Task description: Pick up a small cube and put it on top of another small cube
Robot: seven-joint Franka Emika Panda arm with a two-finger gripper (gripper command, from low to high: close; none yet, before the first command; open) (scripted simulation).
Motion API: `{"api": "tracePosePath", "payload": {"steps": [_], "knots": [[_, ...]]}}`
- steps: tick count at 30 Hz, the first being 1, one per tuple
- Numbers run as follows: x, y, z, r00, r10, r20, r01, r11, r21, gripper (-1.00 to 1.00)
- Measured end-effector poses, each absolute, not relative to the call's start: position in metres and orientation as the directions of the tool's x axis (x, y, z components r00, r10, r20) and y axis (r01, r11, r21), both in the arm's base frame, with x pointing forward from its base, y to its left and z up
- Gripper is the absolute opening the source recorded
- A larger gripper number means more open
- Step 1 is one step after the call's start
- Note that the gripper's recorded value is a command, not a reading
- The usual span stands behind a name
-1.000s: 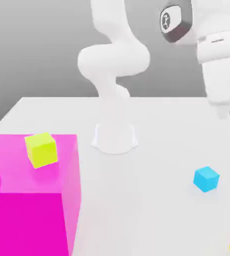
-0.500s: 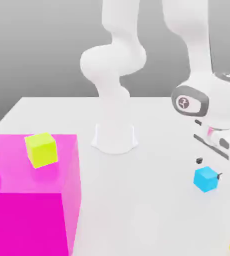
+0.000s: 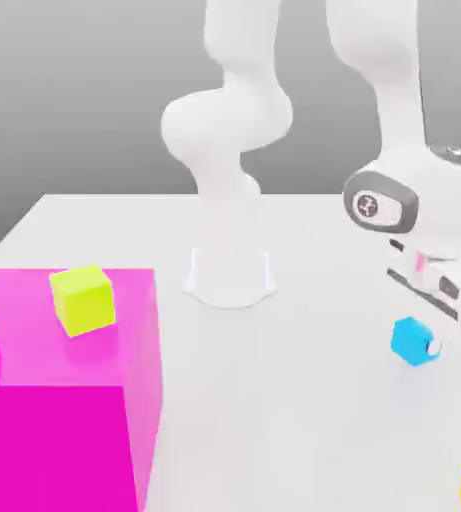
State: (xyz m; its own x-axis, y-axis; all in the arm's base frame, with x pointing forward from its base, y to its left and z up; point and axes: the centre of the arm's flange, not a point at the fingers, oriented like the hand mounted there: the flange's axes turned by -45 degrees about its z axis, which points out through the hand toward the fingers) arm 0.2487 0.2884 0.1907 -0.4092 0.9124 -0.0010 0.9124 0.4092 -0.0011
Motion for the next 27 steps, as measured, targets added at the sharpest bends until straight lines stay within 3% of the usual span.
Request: {"api": "tracePosePath", "payload": {"steps": [9, 18, 21, 22, 27], "knots": [[0.358, 0.312, 0.217, -0.021, 1.000, 0.002, 1.000, 0.021, -0.003, -1.00], [0.481, 0.299, 0.241, 0.402, 0.916, 0.000, 0.916, -0.402, -0.003, -1.00], [0.493, 0.297, 0.205, 0.437, 0.900, 0.000, 0.900, -0.437, -0.002, -1.00], [0.493, 0.296, 0.190, 0.439, 0.898, 0.000, 0.898, -0.439, -0.002, 1.00], [0.493, 0.296, 0.190, 0.439, 0.898, 0.000, 0.898, -0.439, -0.002, 1.00]]}}
